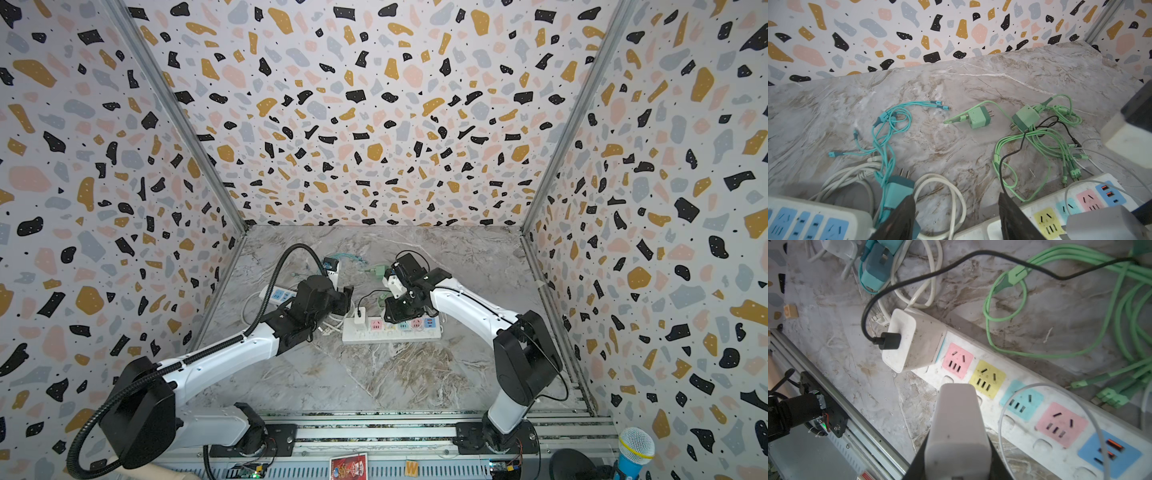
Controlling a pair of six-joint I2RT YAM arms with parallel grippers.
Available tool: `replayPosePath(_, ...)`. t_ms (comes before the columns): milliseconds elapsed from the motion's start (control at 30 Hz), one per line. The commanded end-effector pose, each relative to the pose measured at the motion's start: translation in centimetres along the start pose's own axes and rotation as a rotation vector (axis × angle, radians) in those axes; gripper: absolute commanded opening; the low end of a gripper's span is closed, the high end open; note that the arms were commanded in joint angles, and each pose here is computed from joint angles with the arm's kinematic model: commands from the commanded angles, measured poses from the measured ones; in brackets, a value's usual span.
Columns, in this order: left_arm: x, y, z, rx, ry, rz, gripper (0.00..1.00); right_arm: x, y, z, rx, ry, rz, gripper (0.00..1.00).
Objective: Insert plugs into power strip
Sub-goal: Insert the plug into the socket.
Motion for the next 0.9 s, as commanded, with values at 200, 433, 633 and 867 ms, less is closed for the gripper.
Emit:
replayPosePath(200,1.7,-2.0,1.2,-0.045,-0.13,-0.056,0.65,1.5,1.1,0.2,0.059,0.066,0.12,0.29)
replayPosePath(433,3.1,-3.2,1.9,-0.064,-0.153,-0.121,0.68,1.8,2.7,0.4,0.1,0.073,0.148,0.28)
replayPosePath(633,3.7,-3.6,2.4,-0.069,-0.165,-0.136,0.7,1.9,3.9,-0.2,0.1,0.088,0.188,0.28)
replayPosePath(867,3.8,-3.8,2.4,-0.079,-0.163,-0.133,0.71,1.6,4.4,-0.6,0.105,0.098,0.229,0.28)
Point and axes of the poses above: each gripper's point midway between its finger pads, its own y axis out along the fingers, its own x axis along the line the jaws close on, z = x × y, the point moved 5 cm from there along -y, back along the fingers
